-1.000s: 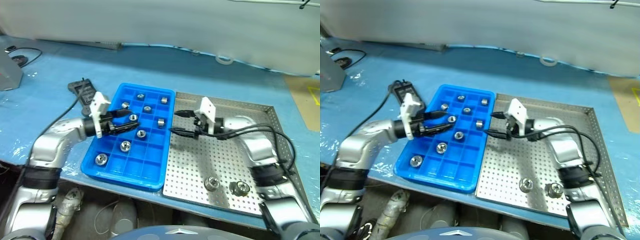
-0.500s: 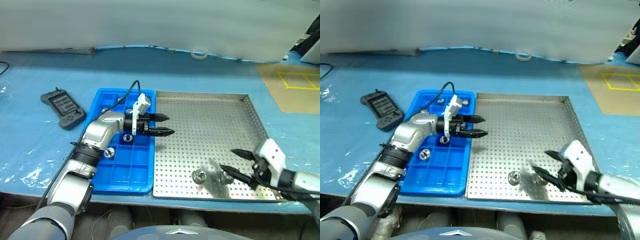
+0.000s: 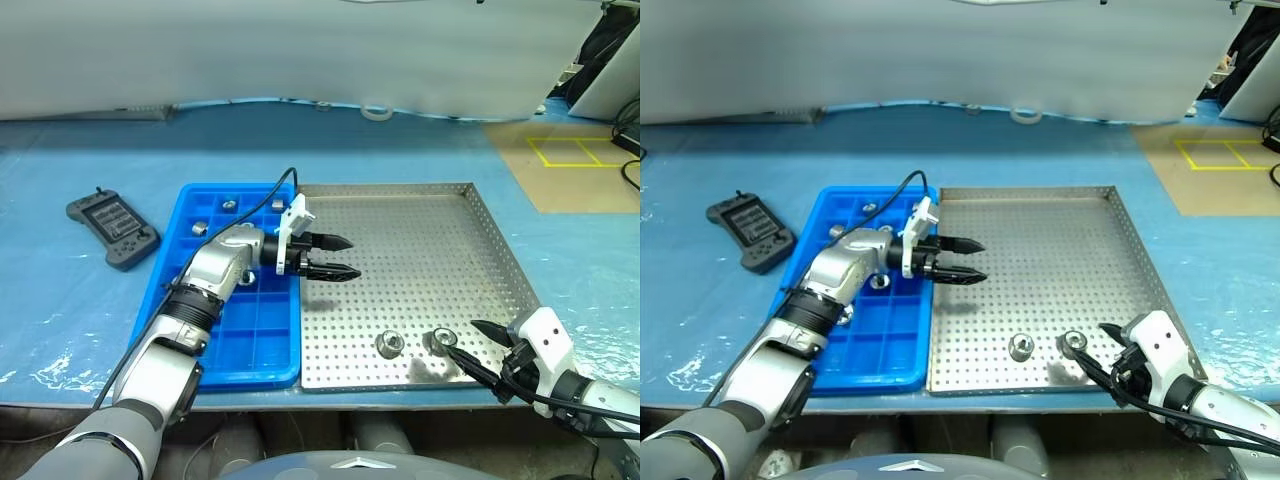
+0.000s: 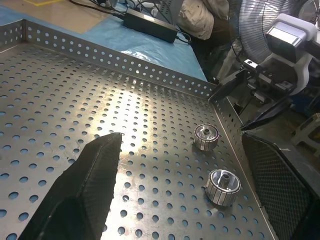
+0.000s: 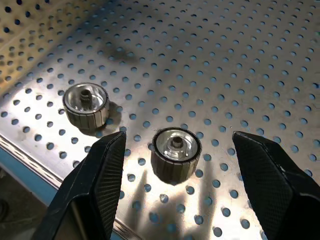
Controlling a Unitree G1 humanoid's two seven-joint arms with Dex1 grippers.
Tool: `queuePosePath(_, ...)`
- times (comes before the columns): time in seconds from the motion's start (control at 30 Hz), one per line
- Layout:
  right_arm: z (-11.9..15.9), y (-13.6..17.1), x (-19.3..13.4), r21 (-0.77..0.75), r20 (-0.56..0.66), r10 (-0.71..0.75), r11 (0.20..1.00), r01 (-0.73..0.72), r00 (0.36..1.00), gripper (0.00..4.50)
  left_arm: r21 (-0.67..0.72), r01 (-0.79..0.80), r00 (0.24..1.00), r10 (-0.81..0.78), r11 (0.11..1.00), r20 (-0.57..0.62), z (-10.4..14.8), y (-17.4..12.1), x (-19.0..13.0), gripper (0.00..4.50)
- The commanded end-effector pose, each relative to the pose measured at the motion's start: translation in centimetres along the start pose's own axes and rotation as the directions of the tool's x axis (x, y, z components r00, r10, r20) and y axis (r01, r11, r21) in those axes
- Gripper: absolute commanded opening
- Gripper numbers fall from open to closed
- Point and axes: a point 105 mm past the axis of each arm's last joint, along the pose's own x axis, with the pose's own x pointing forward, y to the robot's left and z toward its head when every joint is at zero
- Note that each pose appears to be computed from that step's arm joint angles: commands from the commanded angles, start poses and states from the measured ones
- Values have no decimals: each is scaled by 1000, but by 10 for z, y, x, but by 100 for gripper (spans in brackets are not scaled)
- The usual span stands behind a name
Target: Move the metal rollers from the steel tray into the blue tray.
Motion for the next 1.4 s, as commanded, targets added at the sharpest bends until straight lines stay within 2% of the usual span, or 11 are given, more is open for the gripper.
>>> queuePosePath(0.03,1,-2,2,-41,13,5,999,-4,1000,356,27,-1,1000,1,1000,23,3,-1,-3,402)
queuePosePath(0.47,-11,-18,20,-59,19,47,997,-46,999,356,34,-64,997,62,997,38,1,-9,5,402)
queuePosePath(0.73,-14,-26,30,-37,23,18,999,-17,1000,356,26,-90,996,89,996,33,-18,-7,3,402)
queuePosePath(0.97,-24,-20,34,15,-6,37,999,-37,999,356,35,-93,994,91,995,55,-20,-9,4,402)
queuePosePath(1.07,-25,-17,31,9,-16,53,999,-53,998,303,23,-99,994,98,995,57,-25,-10,5,402)
queuePosePath(1.13,-21,-14,31,2,-2,59,998,-59,998,239,15,-97,994,97,995,52,-28,-11,6,402)
queuePosePath(1.2,-17,-12,31,-13,12,49,999,-49,999,175,12,-102,993,101,995,54,-20,-3,-2,402)
queuePosePath(1.4,-2,-14,31,-24,68,-30,999,32,997,172,39,-73,997,71,997,44,0,10,-7,402)
